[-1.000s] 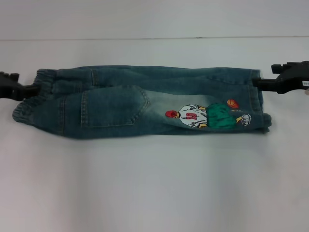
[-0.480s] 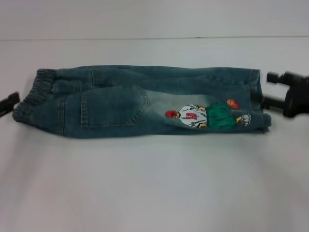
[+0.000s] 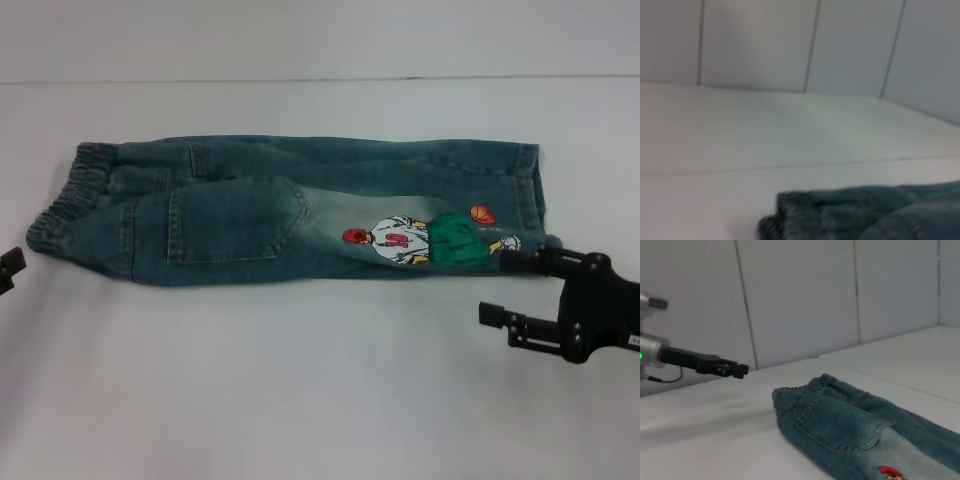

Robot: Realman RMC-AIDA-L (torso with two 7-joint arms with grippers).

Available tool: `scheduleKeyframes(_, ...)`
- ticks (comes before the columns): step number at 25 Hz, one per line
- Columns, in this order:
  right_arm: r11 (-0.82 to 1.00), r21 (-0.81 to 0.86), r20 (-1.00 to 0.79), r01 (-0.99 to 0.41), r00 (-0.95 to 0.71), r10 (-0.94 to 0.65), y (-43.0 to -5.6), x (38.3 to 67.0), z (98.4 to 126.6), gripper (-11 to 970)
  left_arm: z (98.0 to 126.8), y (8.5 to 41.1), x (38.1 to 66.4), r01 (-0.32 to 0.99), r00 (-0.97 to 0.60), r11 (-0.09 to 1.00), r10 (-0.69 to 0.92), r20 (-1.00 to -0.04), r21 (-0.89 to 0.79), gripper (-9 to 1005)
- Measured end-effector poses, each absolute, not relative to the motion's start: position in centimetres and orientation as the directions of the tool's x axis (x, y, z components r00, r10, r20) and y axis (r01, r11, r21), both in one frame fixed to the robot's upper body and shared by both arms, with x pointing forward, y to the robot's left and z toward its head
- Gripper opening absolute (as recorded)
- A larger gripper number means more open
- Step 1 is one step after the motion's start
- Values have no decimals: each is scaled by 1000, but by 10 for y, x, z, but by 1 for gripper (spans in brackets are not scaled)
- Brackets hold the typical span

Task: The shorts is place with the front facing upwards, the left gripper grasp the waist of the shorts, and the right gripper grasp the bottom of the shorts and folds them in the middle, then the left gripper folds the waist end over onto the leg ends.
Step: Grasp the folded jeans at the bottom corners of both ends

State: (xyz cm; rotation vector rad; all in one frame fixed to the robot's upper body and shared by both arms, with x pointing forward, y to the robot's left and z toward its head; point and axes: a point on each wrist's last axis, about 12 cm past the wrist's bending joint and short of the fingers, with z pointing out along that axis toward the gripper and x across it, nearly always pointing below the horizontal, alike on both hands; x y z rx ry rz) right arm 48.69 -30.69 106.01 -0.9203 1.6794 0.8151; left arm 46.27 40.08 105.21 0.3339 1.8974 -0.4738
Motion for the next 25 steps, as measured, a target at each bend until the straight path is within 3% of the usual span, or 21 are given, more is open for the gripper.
scheduleKeyframes(15,455,112,-968,-883,-200,-150,-301,485,1060,754,1040,385,523,440,-415,896,258,-873,56,646)
scheduleKeyframes(25,452,130,-971,-882,-206,-122,-301,485,1063,753,1036,384,531,472,-453,875,345,-822,108,645)
